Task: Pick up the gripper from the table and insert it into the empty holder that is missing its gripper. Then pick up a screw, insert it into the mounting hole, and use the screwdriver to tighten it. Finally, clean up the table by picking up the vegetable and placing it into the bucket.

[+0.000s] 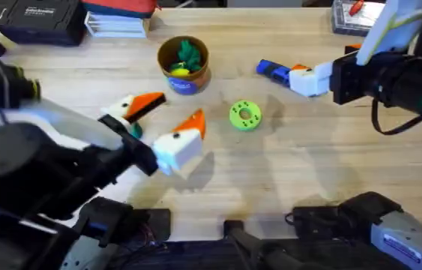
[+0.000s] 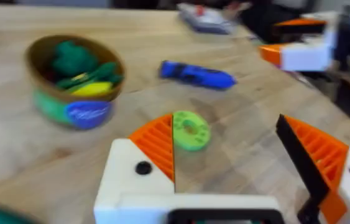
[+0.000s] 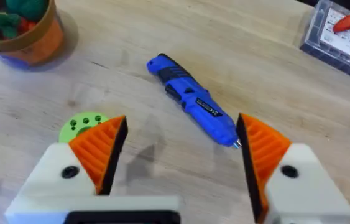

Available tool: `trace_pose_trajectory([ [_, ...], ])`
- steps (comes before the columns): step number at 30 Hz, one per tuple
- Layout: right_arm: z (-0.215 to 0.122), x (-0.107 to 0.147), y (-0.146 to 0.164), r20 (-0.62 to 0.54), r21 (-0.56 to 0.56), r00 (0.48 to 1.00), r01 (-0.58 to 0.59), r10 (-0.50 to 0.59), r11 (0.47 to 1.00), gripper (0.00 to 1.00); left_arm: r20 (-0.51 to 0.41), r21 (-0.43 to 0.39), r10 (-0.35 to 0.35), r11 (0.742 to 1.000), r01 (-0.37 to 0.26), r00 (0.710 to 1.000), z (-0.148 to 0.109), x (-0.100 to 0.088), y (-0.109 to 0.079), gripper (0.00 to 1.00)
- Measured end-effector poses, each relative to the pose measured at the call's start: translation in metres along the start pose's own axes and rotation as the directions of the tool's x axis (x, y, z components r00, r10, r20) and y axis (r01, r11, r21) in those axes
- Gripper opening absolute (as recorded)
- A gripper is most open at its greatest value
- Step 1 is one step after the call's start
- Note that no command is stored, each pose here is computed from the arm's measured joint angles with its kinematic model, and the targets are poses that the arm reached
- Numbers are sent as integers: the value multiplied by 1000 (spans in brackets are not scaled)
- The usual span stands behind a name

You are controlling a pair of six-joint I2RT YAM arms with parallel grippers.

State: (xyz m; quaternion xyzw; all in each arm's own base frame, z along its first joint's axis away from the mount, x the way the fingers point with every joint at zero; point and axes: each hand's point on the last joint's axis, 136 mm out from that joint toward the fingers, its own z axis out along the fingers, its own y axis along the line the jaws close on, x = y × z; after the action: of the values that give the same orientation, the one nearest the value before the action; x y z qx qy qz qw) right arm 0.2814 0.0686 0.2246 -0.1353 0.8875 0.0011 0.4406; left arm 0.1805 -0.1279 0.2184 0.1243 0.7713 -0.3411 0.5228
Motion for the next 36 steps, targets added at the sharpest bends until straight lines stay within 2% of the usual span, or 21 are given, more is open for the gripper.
trace_pose_trajectory([
  [2, 0, 0, 0, 1, 0, 1000, -3, 3, 1000, 994, -47, -112, -45, 993, 40, 998, -3, -9, 13, 985],
  [4, 0, 0, 0, 0, 0, 1000, -4, 4, 1000, 994, -108, -244, -96, 968, 67, 989, -4, -13, 30, 985],
  [6, 0, 0, 0, 1, 0, 1000, -6, 6, 1000, 994, -184, -370, -153, 926, 75, 971, -5, -10, 49, 985],
  [9, 0, 0, 0, 0, 0, 1000, -6, 6, 1000, 994, -297, -523, -244, 851, 57, 923, -2, 0, 78, 985],
  [11, 0, 0, 0, 0, 0, 1000, -6, 6, 1000, 994, -336, -586, -305, 809, 56, 891, 4, 6, 94, 985],
  [14, 0, 1, 0, -3, 0, 1000, -6, 6, 1000, 994, -347, -664, -418, 742, 94, 840, 12, 16, 117, 985],
  [16, 0, 3, 0, -13, -1, 1000, -5, 5, 1000, 994, -328, -717, -501, 684, 134, 801, 12, 25, 130, 985],
  [20, 0, 13, 1, -54, -3, 999, 0, -1, 1000, 994, -261, -819, -659, 538, 200, 705, -2, 48, 151, 985],
  [24, -1, 20, 1, -81, -4, 997, 4, -4, 1000, 993, -163, -882, -757, 399, 251, 632, -14, 60, 171, 985],
  [27, -1, 21, 1, -85, -4, 996, 4, -5, 1000, 994, -105, -910, -804, 315, 270, 585, -20, 69, 184, 985],
  [30, -1, 21, 1, -86, -4, 996, 4, -5, 1000, 994, -85, -930, -841, 259, 260, 534, -22, 82, 194, 985],
  [34, -1, 21, 1, -85, -4, 996, 4, -5, 1000, 994, -95, -946, -871, 230, 230, 481, -16, 100, 203, 987],
  [35, -1, 21, 1, -86, -4, 996, 4, -5, 1000, 994, -95, -949, -878, 222, 224, 469, -15, 105, 205, 976],
  [36, -1, 21, 1, -86, -4, 996, 4, -5, 1000, 994, -98, -952, -883, 218, 217, 459, -14, 108, 207, 922],
])
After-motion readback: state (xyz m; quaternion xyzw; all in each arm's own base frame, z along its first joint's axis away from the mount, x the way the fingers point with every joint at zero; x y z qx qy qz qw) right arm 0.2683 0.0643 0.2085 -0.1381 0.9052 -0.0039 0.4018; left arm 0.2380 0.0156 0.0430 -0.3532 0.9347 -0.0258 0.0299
